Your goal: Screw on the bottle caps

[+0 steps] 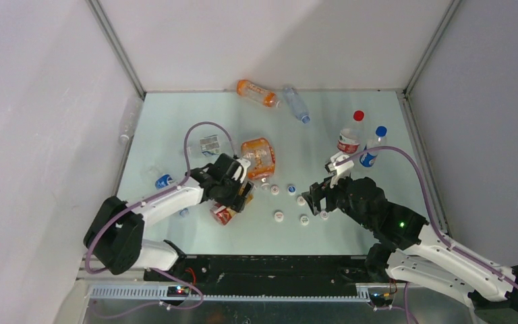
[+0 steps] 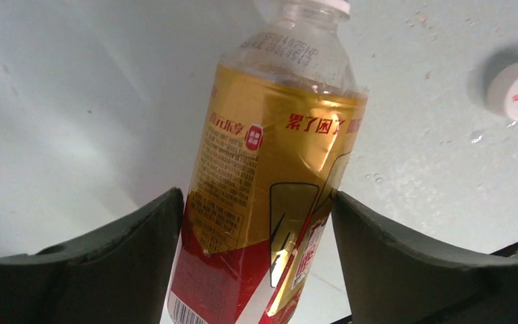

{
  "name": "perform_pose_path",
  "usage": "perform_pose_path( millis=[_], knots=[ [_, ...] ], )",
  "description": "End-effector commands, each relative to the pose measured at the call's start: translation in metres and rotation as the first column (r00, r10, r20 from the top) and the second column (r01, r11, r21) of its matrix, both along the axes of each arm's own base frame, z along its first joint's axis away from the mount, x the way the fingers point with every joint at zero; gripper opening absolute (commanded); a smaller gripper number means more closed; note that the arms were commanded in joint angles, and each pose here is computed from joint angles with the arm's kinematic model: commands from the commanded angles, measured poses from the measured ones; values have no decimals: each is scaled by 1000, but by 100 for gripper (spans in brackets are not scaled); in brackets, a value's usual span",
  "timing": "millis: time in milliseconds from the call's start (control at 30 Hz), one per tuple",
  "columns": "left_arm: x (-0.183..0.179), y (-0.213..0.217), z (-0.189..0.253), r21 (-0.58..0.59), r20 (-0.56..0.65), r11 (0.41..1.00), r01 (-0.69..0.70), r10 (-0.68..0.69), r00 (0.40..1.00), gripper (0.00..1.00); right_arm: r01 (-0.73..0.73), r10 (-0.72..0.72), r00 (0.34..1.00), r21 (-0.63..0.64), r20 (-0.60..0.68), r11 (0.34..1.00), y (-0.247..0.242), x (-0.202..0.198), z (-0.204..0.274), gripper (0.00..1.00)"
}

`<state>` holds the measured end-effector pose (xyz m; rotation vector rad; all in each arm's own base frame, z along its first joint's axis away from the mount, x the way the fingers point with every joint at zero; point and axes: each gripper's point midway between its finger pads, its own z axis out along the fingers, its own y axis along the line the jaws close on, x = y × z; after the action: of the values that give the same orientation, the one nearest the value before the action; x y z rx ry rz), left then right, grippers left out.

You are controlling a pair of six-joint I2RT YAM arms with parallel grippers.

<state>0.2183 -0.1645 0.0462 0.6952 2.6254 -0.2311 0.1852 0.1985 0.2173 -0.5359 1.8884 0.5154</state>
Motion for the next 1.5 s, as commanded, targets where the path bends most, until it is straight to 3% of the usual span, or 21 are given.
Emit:
perform_pose_path(
  millis=[0,200,567,1167,1300,1467],
  knots=[
    [8,-14,5,-89,49,988,-128,133,990,86,5,-5,1000,1,-21,1000,1,-1,-3,82],
    [7,-13,7,-89,51,989,-119,124,991,99,21,-23,998,-31,-52,999,-3,-2,-13,82],
    [1,-17,20,-131,59,988,-76,85,995,100,18,-20,998,-36,-58,999,-3,-3,-14,82],
    [21,10,16,101,230,983,-156,130,964,100,18,-21,998,-54,-62,998,-3,-3,-17,82],
    [18,10,7,183,217,975,-128,87,972,100,13,-17,998,-55,-64,998,-1,-2,-18,82],
    [15,9,-1,206,179,972,-114,77,981,98,14,-19,997,-75,-74,997,-2,-2,-23,82]
  ],
)
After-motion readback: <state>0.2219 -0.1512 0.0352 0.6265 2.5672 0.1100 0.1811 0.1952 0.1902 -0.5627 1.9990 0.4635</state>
